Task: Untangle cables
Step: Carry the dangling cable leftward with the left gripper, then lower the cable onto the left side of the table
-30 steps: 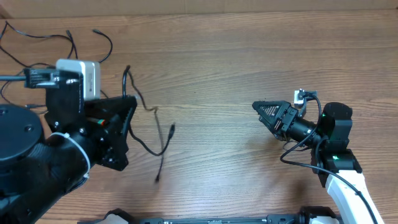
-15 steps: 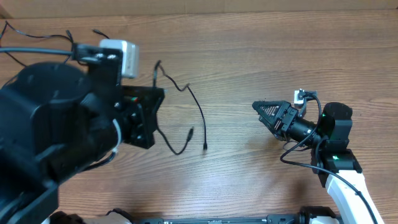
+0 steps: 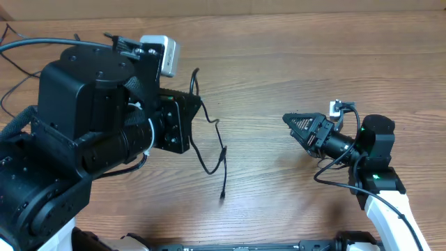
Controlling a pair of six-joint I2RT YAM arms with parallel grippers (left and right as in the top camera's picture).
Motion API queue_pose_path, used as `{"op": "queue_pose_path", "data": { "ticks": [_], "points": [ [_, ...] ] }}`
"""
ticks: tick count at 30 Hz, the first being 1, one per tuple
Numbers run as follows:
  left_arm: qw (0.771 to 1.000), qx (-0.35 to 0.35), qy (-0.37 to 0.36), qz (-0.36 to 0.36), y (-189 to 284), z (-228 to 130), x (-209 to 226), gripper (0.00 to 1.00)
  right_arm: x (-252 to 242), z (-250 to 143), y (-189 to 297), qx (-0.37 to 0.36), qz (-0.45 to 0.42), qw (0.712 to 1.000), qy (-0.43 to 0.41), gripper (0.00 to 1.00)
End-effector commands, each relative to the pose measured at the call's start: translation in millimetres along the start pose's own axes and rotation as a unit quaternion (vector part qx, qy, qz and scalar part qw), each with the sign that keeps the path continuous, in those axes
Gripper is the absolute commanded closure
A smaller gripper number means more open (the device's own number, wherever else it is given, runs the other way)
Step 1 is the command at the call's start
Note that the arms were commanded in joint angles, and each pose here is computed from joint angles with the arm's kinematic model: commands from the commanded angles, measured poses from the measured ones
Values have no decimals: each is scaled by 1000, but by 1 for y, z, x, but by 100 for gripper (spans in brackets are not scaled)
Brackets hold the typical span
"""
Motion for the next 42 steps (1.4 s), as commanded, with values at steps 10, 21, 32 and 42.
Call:
{"op": "queue_pose_path", "data": {
  "ticks": [10, 21, 32, 42],
  "points": [
    [999, 20, 20, 46, -19, -4, 15, 95, 5, 3, 1, -6, 3, 1000, 12, 0],
    [992, 6, 37, 124, -30, -1, 39, 96, 5, 3, 1, -6, 3, 1000, 12, 0],
    [985, -21, 47, 164, -27, 6, 51, 96, 5, 3, 1, -6, 3, 1000, 12, 0],
    [982, -15, 57, 180, -33, 3, 57, 96, 5, 3, 1, -6, 3, 1000, 13, 0]
  ]
}}
Point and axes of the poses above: each gripper's point midway between its finger pads, its own y axis back along the fingers, its own x axis along the line the jaws close on, z = x × y, the point moved 3 cm from there along y, back along the fingers, and after that the axes turned 3 degrees about y, right-handed, at the moved point
